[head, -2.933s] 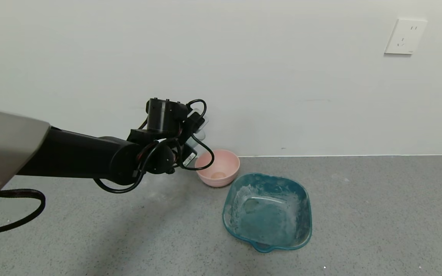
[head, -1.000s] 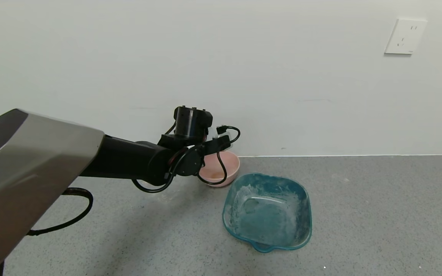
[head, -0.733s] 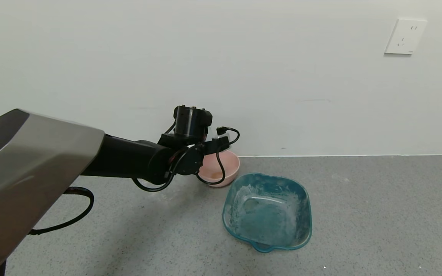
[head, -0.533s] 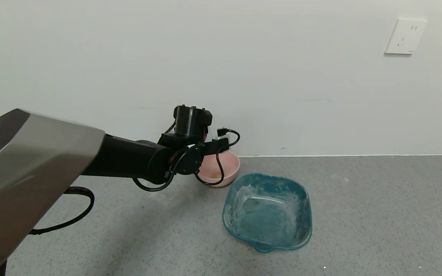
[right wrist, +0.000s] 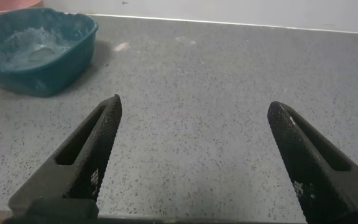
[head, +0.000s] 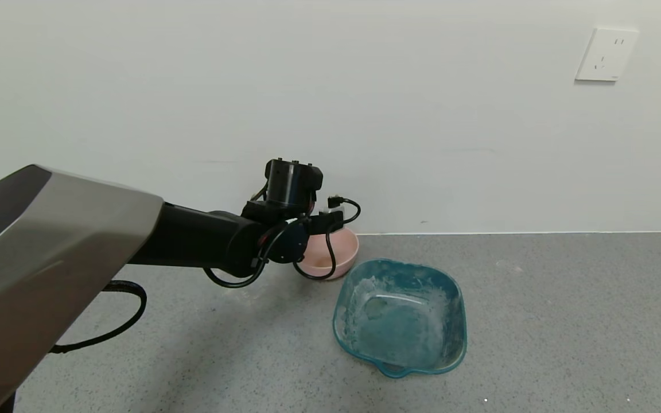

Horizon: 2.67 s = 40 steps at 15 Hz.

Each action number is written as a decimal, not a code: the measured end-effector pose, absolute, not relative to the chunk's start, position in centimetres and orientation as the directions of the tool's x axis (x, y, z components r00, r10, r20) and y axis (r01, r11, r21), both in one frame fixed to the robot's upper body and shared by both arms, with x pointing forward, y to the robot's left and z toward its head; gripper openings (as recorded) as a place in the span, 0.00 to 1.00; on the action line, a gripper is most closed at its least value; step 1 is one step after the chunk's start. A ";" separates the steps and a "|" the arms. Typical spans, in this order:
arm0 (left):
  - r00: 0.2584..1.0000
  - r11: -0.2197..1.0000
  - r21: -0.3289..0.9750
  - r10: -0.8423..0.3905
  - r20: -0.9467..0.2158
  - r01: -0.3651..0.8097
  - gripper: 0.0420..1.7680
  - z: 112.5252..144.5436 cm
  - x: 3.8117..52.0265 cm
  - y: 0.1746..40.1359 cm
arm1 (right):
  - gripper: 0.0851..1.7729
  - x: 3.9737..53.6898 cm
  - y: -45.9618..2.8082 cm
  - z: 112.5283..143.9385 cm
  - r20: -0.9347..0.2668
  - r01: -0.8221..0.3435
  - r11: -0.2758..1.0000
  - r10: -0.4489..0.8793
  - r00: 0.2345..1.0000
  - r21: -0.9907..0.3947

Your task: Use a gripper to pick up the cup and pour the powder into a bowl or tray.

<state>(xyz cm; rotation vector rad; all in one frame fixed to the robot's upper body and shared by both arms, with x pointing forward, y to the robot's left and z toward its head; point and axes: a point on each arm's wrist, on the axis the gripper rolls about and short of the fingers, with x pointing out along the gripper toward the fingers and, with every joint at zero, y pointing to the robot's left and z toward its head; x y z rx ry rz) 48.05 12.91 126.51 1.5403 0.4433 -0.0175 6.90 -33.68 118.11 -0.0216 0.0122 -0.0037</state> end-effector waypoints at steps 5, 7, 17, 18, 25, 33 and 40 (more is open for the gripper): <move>0.921 0.002 0.957 0.269 -0.281 0.291 0.71 126.2 48.0 12.1 | 0.96 6.9 -33.7 118.1 -0.013 0.004 1.000 -0.004 1.000 -0.022; 0.922 -0.023 0.955 0.267 -0.280 0.297 0.71 126.1 48.0 11.9 | 0.96 6.9 -33.7 118.1 -0.012 0.003 1.000 -0.003 1.000 -0.022; 0.924 -0.136 0.940 0.275 -0.267 0.312 0.71 126.0 48.3 11.3 | 0.96 6.9 -33.7 118.1 -0.013 0.003 1.000 -0.003 1.000 -0.021; 0.924 -0.152 0.937 0.278 -0.264 0.313 0.71 126.0 48.3 11.3 | 0.96 6.9 -33.7 118.1 -0.012 0.003 1.000 -0.003 1.000 -0.021; 0.926 -0.214 0.924 0.279 -0.254 0.317 0.70 126.0 48.4 10.7 | 0.96 6.9 -33.7 118.1 -0.013 0.003 1.000 -0.003 1.000 -0.021; 0.925 -0.272 0.908 0.300 -0.235 0.319 0.70 126.0 48.2 10.2 | 0.96 6.9 -33.7 118.1 -0.012 0.003 1.000 -0.003 1.000 -0.021; 0.924 -0.280 0.903 0.298 -0.240 0.325 0.70 125.6 48.3 10.0 | 0.96 6.9 -33.7 118.1 -0.012 0.003 1.000 -0.003 1.000 -0.021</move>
